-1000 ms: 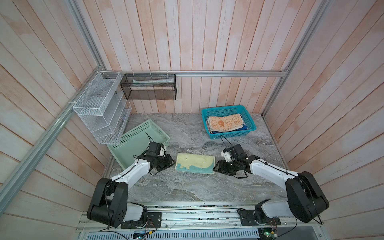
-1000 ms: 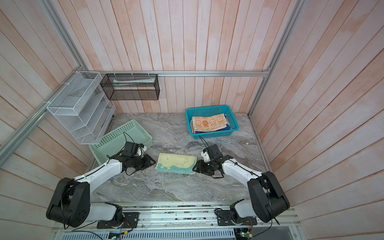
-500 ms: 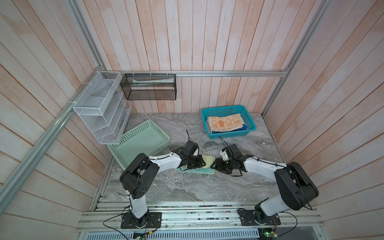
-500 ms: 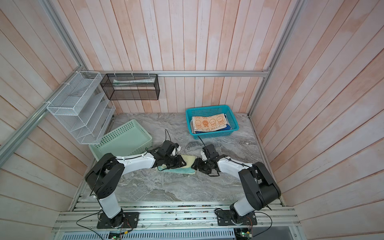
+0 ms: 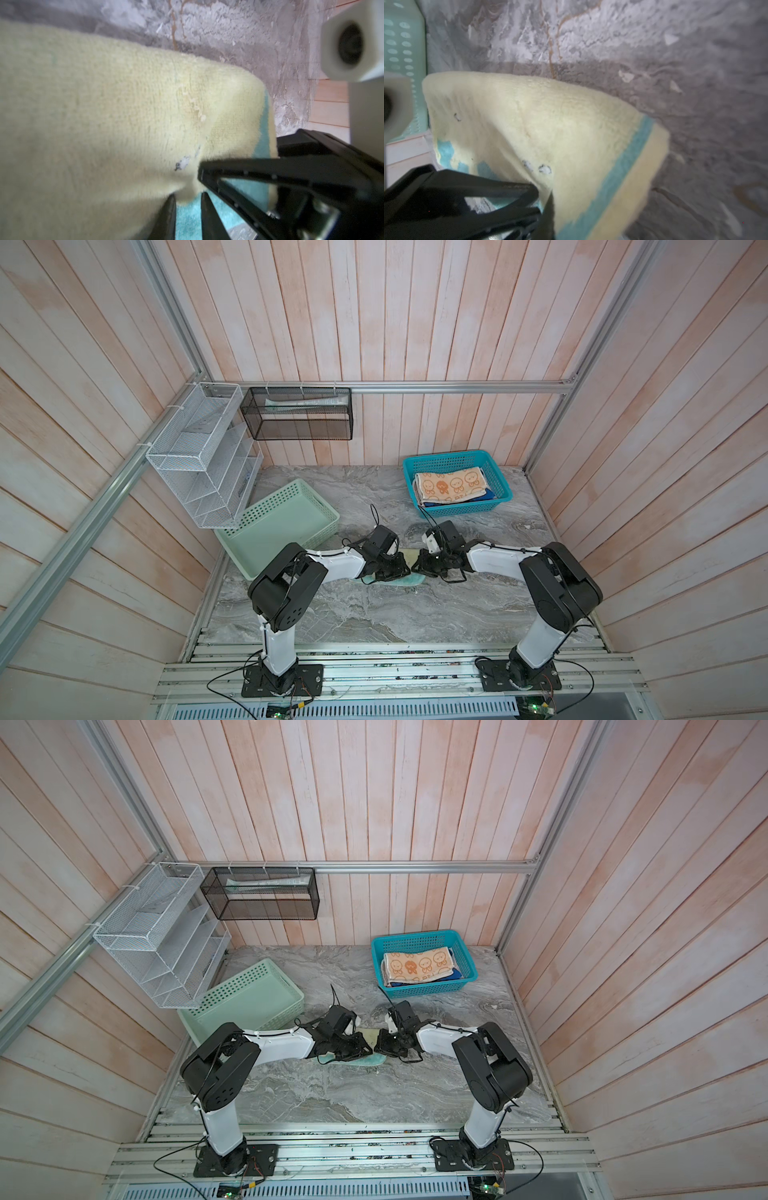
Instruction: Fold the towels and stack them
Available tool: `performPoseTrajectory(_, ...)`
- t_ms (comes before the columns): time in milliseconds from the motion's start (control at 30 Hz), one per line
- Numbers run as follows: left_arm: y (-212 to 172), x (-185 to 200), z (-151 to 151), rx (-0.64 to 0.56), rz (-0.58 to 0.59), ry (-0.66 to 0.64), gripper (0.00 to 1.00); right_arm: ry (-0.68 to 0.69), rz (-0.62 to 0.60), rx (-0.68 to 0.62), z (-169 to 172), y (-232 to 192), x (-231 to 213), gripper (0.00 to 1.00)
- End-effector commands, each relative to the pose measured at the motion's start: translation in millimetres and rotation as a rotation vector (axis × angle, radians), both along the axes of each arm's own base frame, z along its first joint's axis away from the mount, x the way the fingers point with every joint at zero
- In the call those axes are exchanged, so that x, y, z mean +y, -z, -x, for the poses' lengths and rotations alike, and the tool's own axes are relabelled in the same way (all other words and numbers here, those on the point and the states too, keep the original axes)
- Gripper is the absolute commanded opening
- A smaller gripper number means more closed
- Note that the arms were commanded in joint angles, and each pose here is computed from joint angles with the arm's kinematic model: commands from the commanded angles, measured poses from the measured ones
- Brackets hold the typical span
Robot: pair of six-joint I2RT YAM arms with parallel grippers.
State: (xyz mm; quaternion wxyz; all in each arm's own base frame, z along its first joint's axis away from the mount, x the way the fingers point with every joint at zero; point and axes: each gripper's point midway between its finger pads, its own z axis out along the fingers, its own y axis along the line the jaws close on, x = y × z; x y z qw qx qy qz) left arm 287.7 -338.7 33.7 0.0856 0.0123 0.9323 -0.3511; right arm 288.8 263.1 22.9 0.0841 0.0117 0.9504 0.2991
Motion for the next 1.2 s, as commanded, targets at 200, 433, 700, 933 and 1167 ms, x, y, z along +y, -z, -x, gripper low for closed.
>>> performPoseTrajectory(200,-32,35,-31,-0.101,0.025,-0.05,0.24,-0.201,0.225,-0.155,-52,-25,5,0.0)
performPoseTrajectory(433,-75,60,-76,-0.249,0.021,-0.089,0.24,-0.292,0.27,-0.355,-114,-93,11,0.0)
performPoseTrajectory(700,-126,80,-126,-0.381,0.036,-0.124,0.24,-0.292,0.265,-0.484,-171,-158,-19,0.0)
performPoseTrajectory(933,-132,94,-146,-0.388,0.043,-0.139,0.24,-0.197,0.323,-0.464,-215,-173,-88,0.0)
performPoseTrajectory(1167,-119,94,-150,-0.361,0.047,-0.127,0.24,-0.097,0.332,-0.442,-264,-166,-149,0.0)
